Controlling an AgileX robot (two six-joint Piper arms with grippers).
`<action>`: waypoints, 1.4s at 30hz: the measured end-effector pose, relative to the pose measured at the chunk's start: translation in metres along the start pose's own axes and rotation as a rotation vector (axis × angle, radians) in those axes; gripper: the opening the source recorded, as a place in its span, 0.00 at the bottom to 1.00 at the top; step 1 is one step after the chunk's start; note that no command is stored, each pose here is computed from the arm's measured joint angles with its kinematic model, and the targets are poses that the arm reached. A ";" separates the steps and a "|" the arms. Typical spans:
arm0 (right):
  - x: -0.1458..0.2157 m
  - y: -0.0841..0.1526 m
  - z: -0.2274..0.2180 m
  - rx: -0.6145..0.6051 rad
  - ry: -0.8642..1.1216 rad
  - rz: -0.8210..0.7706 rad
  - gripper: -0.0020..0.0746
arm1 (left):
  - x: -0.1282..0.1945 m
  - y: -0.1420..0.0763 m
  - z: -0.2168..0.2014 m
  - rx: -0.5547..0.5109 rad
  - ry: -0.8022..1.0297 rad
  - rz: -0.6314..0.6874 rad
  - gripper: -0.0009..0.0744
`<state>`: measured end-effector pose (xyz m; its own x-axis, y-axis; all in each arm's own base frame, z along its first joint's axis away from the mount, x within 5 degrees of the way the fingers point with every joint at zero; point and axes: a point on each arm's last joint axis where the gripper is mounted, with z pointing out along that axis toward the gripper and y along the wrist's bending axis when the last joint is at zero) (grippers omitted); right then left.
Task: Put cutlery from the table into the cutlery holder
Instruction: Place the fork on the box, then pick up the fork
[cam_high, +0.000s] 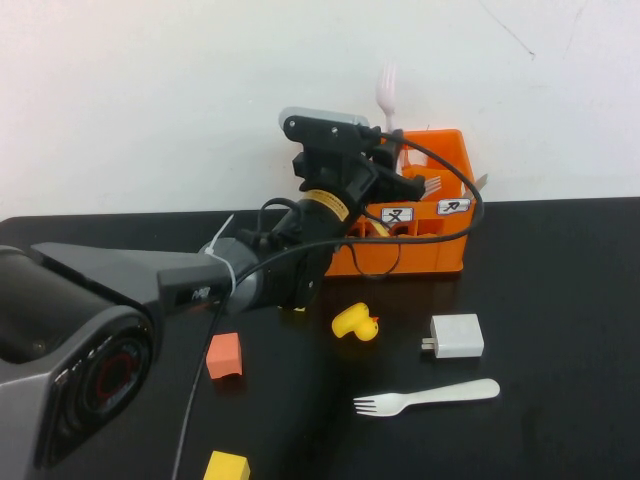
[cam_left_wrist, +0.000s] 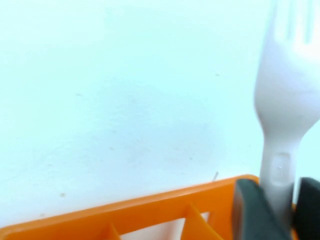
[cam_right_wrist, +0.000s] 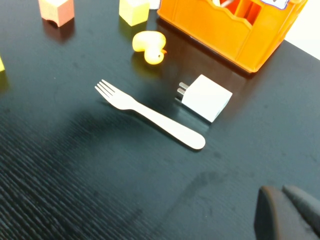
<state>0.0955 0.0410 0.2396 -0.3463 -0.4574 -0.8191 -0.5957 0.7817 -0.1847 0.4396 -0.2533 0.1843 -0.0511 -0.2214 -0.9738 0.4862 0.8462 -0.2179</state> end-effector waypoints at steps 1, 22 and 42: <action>0.000 0.000 0.000 0.000 0.000 0.000 0.02 | 0.000 0.000 0.001 0.001 0.009 0.003 0.36; -0.001 0.000 0.000 -0.005 -0.009 0.014 0.02 | -0.064 -0.015 -0.026 -0.083 0.419 -0.013 0.02; 0.000 0.000 0.000 -0.001 0.003 0.059 0.02 | -0.176 -0.040 -0.133 -0.087 0.627 0.052 0.01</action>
<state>0.0954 0.0409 0.2394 -0.3830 -0.4123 -0.8266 -0.5748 0.8069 -0.1362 0.3134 -0.1837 0.3554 -0.5434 0.1242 -0.8302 0.4301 0.8905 -0.1483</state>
